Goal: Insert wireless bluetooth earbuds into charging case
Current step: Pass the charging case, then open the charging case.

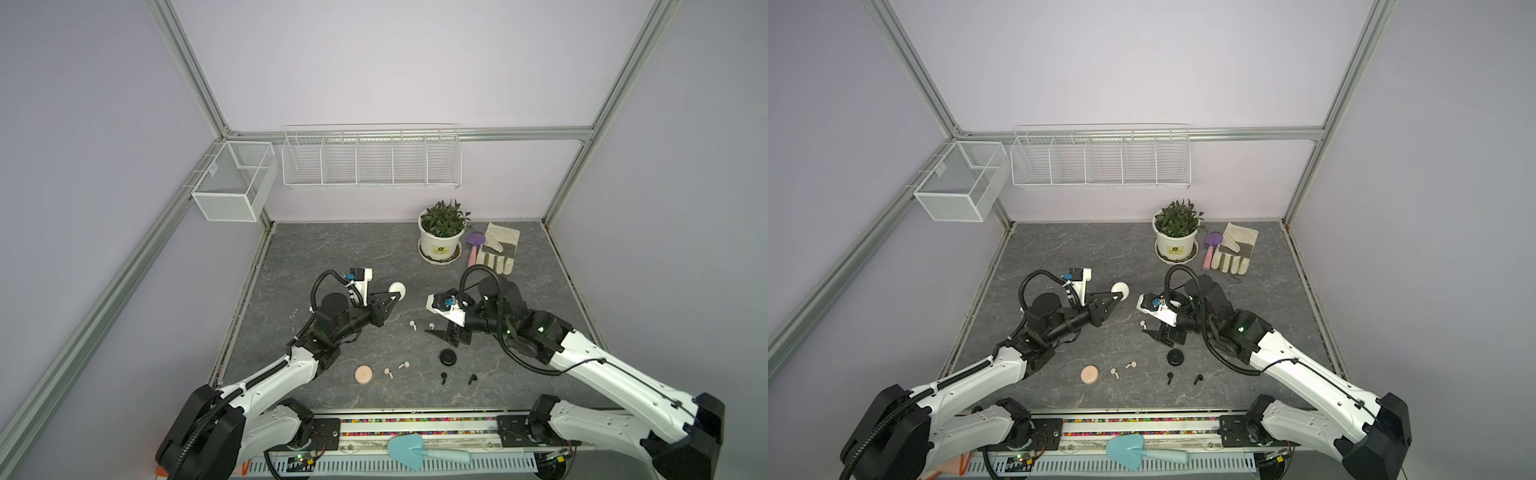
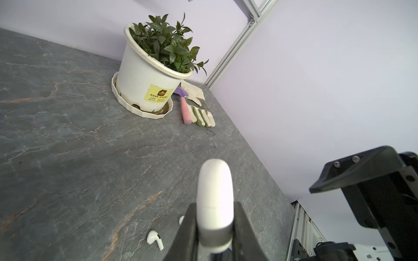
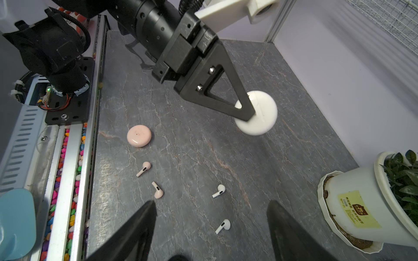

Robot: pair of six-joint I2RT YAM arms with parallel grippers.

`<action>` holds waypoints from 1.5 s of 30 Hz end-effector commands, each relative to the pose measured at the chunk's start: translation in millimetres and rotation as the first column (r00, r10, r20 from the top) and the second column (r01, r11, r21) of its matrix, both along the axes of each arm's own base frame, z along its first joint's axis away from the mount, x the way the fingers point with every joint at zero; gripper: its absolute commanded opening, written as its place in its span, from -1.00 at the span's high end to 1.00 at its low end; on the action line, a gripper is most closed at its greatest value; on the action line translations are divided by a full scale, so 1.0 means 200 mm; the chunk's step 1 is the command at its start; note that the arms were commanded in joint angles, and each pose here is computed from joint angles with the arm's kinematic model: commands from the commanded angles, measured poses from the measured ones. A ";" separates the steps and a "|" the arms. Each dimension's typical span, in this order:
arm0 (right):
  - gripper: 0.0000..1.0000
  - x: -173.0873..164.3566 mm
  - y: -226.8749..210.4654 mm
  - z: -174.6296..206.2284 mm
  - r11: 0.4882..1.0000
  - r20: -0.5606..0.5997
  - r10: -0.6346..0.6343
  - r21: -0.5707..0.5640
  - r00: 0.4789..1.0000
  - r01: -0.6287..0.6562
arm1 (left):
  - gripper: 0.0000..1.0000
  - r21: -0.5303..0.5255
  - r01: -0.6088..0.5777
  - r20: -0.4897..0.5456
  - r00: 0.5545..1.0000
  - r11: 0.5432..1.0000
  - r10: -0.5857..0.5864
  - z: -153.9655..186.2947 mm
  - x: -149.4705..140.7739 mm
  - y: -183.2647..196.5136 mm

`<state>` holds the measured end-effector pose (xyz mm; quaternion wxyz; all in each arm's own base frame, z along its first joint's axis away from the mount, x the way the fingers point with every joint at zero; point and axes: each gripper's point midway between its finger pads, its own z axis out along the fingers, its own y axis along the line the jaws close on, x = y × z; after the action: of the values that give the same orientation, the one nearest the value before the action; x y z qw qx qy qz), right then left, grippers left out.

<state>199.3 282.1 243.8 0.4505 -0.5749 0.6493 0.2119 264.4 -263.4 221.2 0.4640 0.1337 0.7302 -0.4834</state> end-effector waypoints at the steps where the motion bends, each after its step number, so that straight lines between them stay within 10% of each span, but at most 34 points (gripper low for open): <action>1: -0.59 -0.01 -0.01 0.10 1.000 0.056 0.006 0.019 0.998 -0.007 | 1.00 -0.006 0.078 0.225 0.972 0.997 -0.075 0.10 -0.07 -0.02; 5: -0.58 0.00 -0.03 0.11 1.000 0.089 0.006 0.001 0.996 -0.006 | 1.00 0.036 0.155 0.439 0.885 0.987 -0.155 0.09 -0.15 -0.05; 12: -0.54 0.06 -0.01 0.04 0.999 0.135 -0.008 -0.035 0.991 0.013 | 1.00 0.017 0.227 0.501 0.841 0.974 -0.205 -0.01 -0.15 -0.12; 45: -0.45 0.33 0.14 -0.05 0.987 0.239 -0.071 -0.124 0.968 0.103 | 1.00 -0.010 0.371 0.390 0.857 0.928 -0.339 -0.11 -0.24 -0.17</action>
<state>258.7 303.6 211.5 0.4606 -0.6006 0.6476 0.0874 225.5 -297.3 194.9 0.5000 0.3214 0.5873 -0.5493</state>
